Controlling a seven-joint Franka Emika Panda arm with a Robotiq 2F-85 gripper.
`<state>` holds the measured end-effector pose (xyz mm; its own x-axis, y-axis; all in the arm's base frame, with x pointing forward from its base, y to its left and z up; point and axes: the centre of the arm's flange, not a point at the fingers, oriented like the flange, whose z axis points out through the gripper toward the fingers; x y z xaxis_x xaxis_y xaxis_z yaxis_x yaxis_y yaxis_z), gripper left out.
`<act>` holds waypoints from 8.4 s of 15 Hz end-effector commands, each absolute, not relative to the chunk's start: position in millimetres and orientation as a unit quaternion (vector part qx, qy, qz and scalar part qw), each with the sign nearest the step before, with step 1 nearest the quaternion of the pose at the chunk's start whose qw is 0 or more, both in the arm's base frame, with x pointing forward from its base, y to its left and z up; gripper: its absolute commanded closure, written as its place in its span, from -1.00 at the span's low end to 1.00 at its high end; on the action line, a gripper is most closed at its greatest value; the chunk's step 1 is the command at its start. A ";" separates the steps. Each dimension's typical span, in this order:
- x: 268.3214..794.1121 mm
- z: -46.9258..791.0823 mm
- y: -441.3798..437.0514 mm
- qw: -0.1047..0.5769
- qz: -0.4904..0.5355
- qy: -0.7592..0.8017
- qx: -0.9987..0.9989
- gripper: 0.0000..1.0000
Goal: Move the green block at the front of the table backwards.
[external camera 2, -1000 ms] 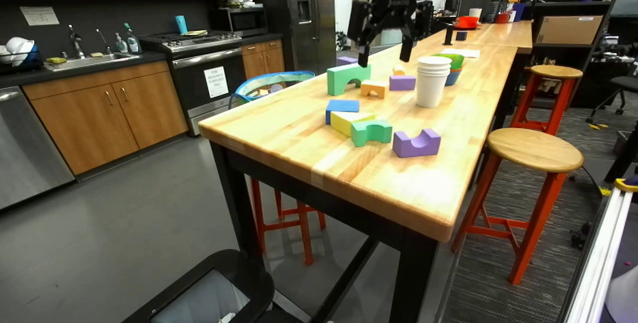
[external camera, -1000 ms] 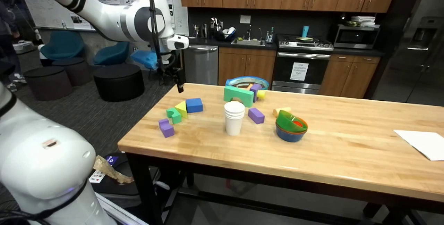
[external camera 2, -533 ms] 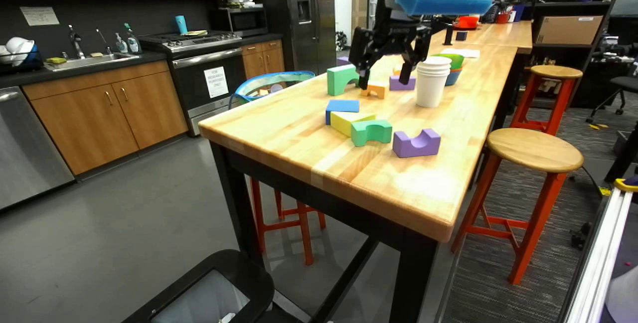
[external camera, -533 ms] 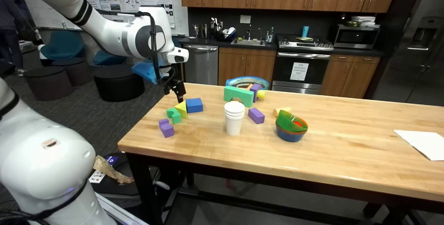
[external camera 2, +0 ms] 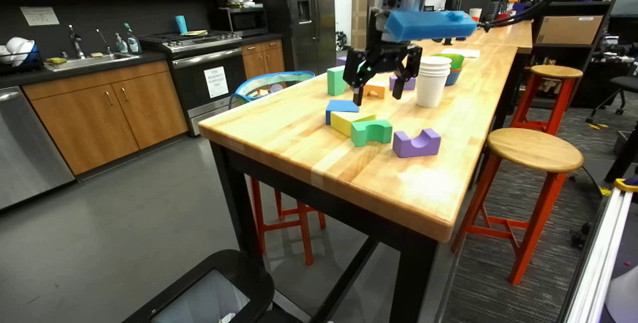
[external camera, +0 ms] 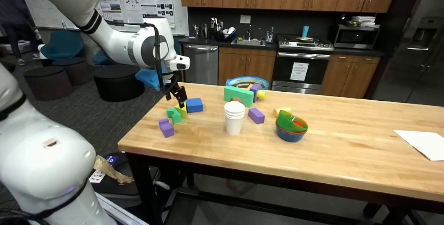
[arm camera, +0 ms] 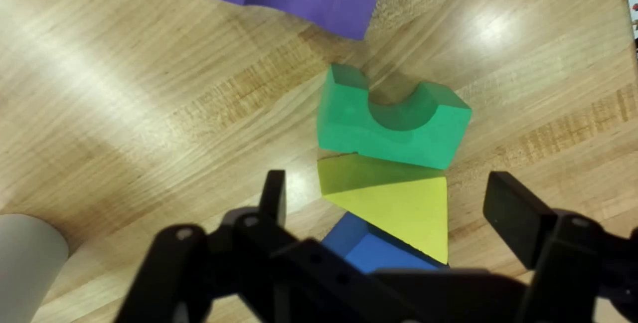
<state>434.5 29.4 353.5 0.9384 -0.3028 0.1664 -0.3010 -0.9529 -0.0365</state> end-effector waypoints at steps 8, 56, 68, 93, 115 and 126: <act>451.0 349.3 34.4 0.010 -0.083 0.127 -0.988 -1.00; 448.7 387.9 33.7 -0.029 -0.031 0.137 -0.990 0.15; 543.4 456.3 -92.2 -0.033 -0.091 0.112 -0.989 0.15; 709.4 415.7 -94.3 -0.022 -0.091 0.035 -0.995 0.15; 645.7 472.8 -81.5 -0.025 -0.113 0.053 -0.992 -1.00; 540.1 523.6 -67.2 -0.027 -0.117 0.056 -0.991 -1.00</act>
<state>583.2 -75.5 518.5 0.9669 -0.0994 0.2349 -0.1098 -0.9935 0.0313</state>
